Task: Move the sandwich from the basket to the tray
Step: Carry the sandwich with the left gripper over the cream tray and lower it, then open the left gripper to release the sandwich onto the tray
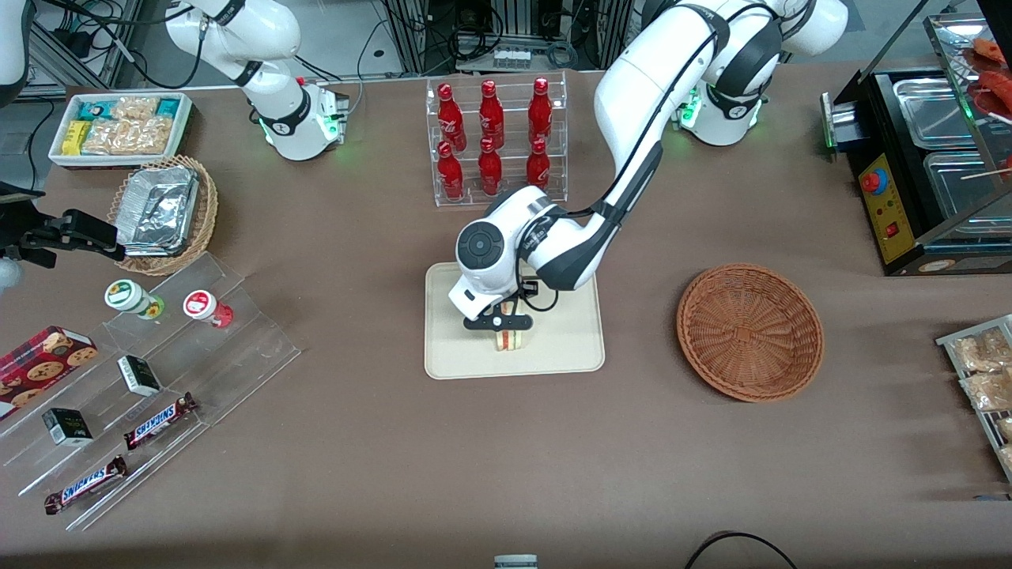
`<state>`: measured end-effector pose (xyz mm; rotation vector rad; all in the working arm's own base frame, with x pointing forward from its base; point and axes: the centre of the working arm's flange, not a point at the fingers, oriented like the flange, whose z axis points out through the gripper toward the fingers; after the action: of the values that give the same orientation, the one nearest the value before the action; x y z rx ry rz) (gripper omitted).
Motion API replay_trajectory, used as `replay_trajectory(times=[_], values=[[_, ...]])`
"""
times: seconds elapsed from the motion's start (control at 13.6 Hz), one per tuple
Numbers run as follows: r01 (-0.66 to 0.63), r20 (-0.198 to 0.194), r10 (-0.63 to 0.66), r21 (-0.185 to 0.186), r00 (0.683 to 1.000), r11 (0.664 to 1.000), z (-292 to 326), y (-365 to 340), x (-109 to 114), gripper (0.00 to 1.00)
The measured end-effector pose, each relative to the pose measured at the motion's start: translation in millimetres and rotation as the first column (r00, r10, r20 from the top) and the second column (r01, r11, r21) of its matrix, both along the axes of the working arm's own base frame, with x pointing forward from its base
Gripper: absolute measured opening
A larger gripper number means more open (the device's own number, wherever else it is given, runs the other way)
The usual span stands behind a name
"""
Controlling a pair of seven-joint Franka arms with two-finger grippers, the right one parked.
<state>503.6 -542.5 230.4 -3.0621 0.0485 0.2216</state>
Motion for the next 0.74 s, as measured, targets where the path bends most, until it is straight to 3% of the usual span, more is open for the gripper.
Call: replay_trajectory(times=[0.15,0.22,0.74], values=[[0.0,-0.001,0.0,0.001,1.0,1.0,-1.1,0.1,-0.1,0.18],[0.0,-0.002,0.0,0.002,1.0,1.0,-2.2,0.2,-0.2,0.23],[0.002,0.001,-0.002,-0.001,1.0,1.0,-1.3,-0.7,1.2,0.94]])
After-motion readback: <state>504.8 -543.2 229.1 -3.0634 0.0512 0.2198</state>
